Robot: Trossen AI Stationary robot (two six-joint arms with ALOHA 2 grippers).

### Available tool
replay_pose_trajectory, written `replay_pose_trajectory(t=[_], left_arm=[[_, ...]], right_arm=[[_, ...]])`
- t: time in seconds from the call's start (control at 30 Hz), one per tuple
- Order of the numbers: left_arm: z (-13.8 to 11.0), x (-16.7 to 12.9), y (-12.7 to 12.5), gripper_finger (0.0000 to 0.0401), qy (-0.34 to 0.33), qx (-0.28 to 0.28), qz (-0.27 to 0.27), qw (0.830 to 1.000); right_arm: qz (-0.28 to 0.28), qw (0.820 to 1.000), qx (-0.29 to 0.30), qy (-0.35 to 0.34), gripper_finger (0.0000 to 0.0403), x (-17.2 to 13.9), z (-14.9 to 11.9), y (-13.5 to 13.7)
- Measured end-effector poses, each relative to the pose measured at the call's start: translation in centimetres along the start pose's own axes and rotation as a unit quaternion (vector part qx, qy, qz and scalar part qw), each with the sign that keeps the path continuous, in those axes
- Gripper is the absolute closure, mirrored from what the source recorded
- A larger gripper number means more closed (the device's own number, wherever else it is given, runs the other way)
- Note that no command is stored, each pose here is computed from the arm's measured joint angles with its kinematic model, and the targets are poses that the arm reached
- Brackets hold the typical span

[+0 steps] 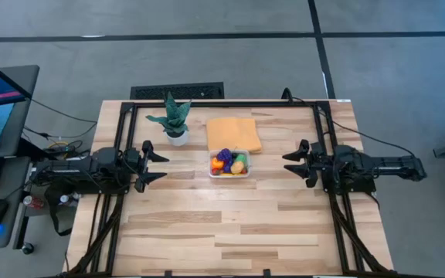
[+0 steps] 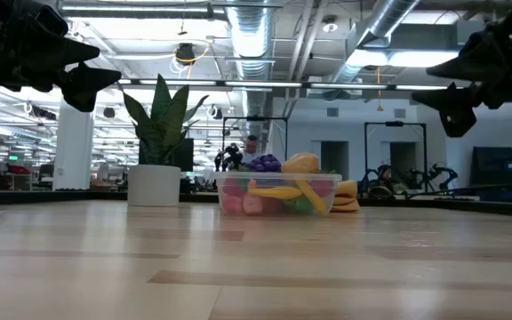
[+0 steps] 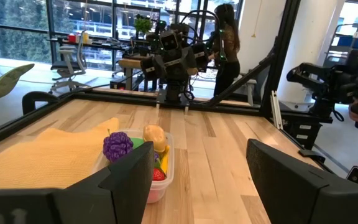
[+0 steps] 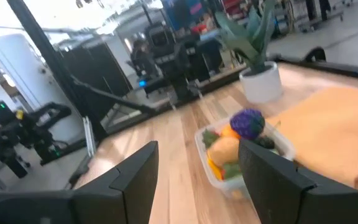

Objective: Pick and placing Produce into tupperware
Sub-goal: Return to Home Position

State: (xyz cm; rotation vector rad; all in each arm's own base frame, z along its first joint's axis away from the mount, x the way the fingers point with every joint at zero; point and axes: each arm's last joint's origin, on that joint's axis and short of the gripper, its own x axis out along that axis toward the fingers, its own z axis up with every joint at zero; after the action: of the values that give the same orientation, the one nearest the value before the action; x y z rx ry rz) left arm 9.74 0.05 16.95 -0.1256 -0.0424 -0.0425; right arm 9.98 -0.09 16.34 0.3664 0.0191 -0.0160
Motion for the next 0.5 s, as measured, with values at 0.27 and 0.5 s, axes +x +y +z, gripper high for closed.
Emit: replay_pose_trajectory(t=[0.27, 0.5], left_arm=[[0.0, 0.0, 0.0, 0.0155, 0.0, 0.0, 0.0, 1.0], [0.01, 0.0, 0.0, 0.0155, 0.0, 0.0, 0.0, 1.0]], right_arm=[[-0.017, 0.999, 0.013, 0.044, 0.0188, 0.55, -0.72, -0.27], [0.01, 1.0, -0.001, 0.022, 0.0188, 0.21, -0.33, 0.11]])
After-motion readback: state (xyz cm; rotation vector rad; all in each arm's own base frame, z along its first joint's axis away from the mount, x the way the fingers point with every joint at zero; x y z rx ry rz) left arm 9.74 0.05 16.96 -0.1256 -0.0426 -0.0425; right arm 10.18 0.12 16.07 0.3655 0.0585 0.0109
